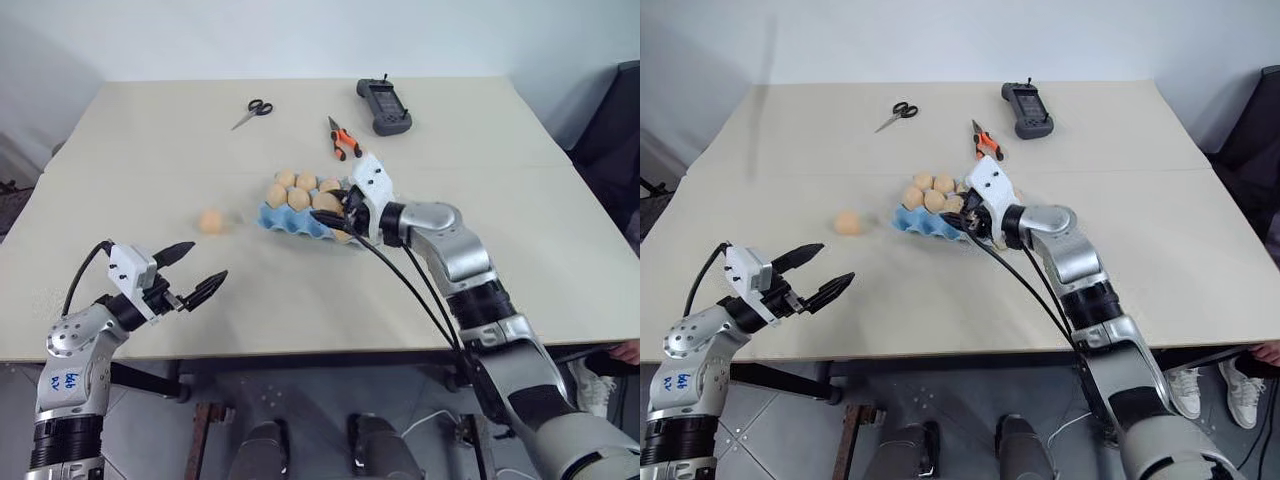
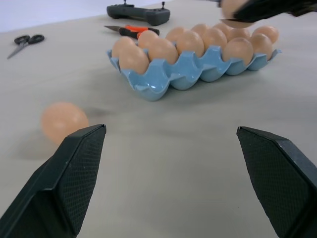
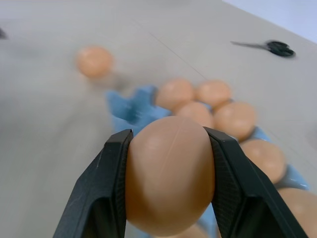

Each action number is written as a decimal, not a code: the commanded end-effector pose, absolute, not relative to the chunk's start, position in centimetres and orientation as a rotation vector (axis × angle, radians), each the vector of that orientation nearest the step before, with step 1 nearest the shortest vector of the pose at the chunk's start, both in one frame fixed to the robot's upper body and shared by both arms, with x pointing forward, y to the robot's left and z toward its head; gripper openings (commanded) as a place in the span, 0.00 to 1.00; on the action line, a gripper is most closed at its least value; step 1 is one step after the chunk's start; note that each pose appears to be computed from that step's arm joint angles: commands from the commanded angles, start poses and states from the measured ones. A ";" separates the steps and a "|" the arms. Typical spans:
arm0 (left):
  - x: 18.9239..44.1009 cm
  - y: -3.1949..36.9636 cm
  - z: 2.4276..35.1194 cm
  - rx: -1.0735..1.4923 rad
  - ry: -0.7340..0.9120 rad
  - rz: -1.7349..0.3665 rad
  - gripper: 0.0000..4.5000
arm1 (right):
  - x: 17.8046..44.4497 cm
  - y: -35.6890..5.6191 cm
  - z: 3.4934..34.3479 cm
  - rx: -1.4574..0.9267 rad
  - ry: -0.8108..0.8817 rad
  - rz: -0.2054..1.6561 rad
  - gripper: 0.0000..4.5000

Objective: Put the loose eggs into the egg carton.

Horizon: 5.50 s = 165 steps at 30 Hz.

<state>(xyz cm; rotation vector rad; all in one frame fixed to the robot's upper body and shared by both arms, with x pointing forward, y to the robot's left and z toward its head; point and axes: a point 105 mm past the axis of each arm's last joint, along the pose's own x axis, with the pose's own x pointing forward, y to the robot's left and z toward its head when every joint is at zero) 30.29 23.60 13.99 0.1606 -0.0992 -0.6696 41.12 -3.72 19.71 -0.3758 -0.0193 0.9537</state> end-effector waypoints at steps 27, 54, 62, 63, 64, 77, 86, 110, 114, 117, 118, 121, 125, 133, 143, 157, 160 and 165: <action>30.8 22.4 15.3 0.254 -0.117 -0.790 1.00 | 30.6 -23.3 18.6 -0.317 -0.236 0.565 0.99; 30.9 14.7 15.4 0.224 -0.116 -1.138 1.00 | 40.1 -22.0 16.8 -0.196 0.082 0.553 0.99; 30.7 14.3 15.3 0.213 -0.132 -1.131 1.00 | 42.9 -22.0 14.5 -0.217 0.201 0.524 0.99; 30.7 14.4 15.3 0.210 -0.133 -1.125 1.00 | 43.0 -22.0 14.5 -0.217 0.198 0.526 0.95; 30.7 14.5 15.3 0.210 -0.133 -1.122 1.00 | 43.1 -22.0 14.4 -0.215 0.198 0.530 0.90; 30.8 15.6 15.4 0.210 -0.147 -1.056 1.00 | 42.9 -19.8 15.7 -0.269 0.050 0.655 0.24; 30.6 17.2 15.2 0.214 -0.131 -0.995 1.00 | 42.4 -19.2 15.7 -0.257 0.066 0.712 0.44; 31.0 17.5 15.4 0.225 -0.131 -0.984 1.00 | 44.6 -17.6 16.8 -0.569 0.086 0.697 0.99; 31.0 17.5 15.5 0.225 -0.134 -0.986 1.00 | 45.3 -16.8 17.0 -0.565 0.098 0.670 0.99; 30.9 17.4 15.6 0.225 -0.136 -0.986 1.00 | 45.6 -15.9 16.9 -0.569 0.102 0.665 0.99; 30.8 17.4 15.6 0.225 -0.136 -0.985 1.00 | 45.7 -15.6 16.9 -0.572 0.096 0.665 0.99; 30.7 17.5 15.7 0.226 -0.137 -0.980 1.00 | 45.8 -14.8 16.8 -0.573 0.101 0.672 0.99; 30.4 17.8 15.7 0.231 -0.131 -0.970 1.00 | 45.6 -13.8 16.5 -0.566 0.106 0.719 0.99; 30.3 18.1 15.8 0.240 -0.134 -0.951 1.00 | 45.7 -13.2 16.6 -0.582 0.095 0.730 0.49; 30.2 19.3 15.7 0.231 -0.133 -0.880 1.00 | 45.0 -14.9 17.2 -0.670 0.115 0.782 0.37; 29.6 23.3 15.0 0.214 -0.088 -0.730 1.00 | 41.6 0.3 24.4 -0.342 -0.098 1.124 0.37; 29.6 23.1 15.0 0.214 -0.095 -0.728 1.00 | 41.1 3.0 23.3 -0.354 -0.087 1.141 0.37; 29.5 22.8 14.6 0.201 -0.102 -0.714 1.00 | 41.1 6.2 22.3 -0.359 -0.079 1.112 0.37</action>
